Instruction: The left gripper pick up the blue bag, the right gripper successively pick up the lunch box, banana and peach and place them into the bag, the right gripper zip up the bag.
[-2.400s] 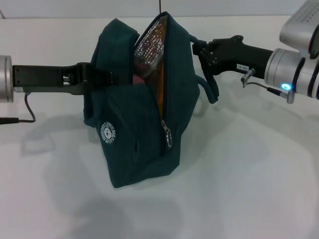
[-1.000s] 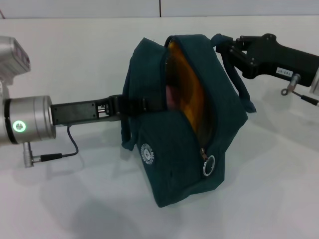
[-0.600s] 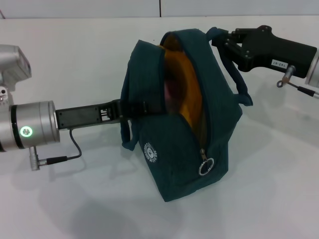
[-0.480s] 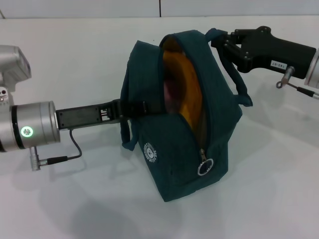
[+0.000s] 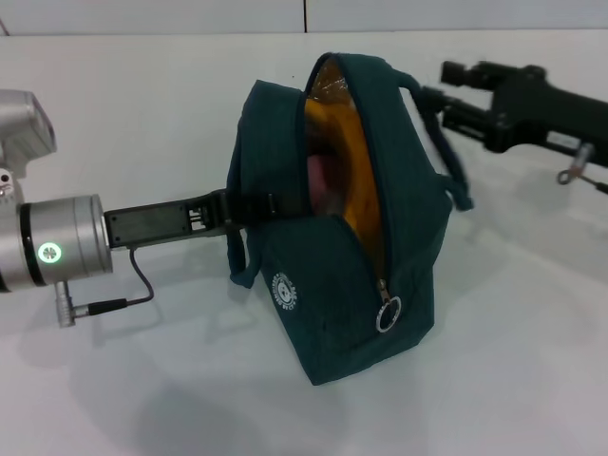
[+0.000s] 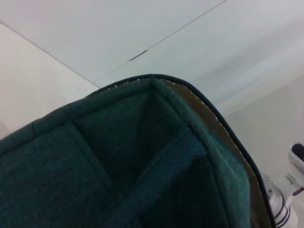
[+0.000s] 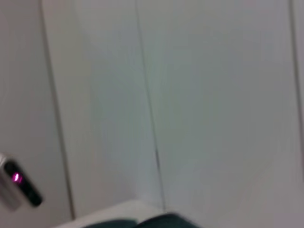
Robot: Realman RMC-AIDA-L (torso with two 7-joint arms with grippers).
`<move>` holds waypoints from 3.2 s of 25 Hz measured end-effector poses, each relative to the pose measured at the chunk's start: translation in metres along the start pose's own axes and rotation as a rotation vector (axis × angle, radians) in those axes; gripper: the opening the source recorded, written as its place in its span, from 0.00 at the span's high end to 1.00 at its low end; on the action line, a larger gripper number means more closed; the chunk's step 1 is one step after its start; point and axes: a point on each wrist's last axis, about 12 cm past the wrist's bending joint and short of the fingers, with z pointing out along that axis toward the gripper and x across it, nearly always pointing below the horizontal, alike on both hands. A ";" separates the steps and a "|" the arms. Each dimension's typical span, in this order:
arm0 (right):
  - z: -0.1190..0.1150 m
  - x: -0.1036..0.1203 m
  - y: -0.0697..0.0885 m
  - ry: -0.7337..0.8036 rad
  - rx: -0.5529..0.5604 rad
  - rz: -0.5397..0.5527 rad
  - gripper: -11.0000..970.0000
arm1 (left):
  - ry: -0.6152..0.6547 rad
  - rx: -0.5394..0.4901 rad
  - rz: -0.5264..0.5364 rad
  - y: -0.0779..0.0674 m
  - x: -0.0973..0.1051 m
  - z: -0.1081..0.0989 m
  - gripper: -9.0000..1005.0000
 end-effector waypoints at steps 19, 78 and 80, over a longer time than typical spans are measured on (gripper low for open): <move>-0.050 0.016 0.069 -0.173 -0.521 -0.187 0.13 | -0.013 0.004 -0.007 0.000 0.001 -0.001 0.95; -0.014 0.067 0.072 0.135 -0.465 -0.121 0.14 | -0.018 -0.001 -0.012 0.001 0.003 -0.004 0.95; -0.014 0.067 0.072 0.136 -0.464 -0.121 0.14 | -0.018 -0.001 -0.012 0.001 0.003 -0.004 0.95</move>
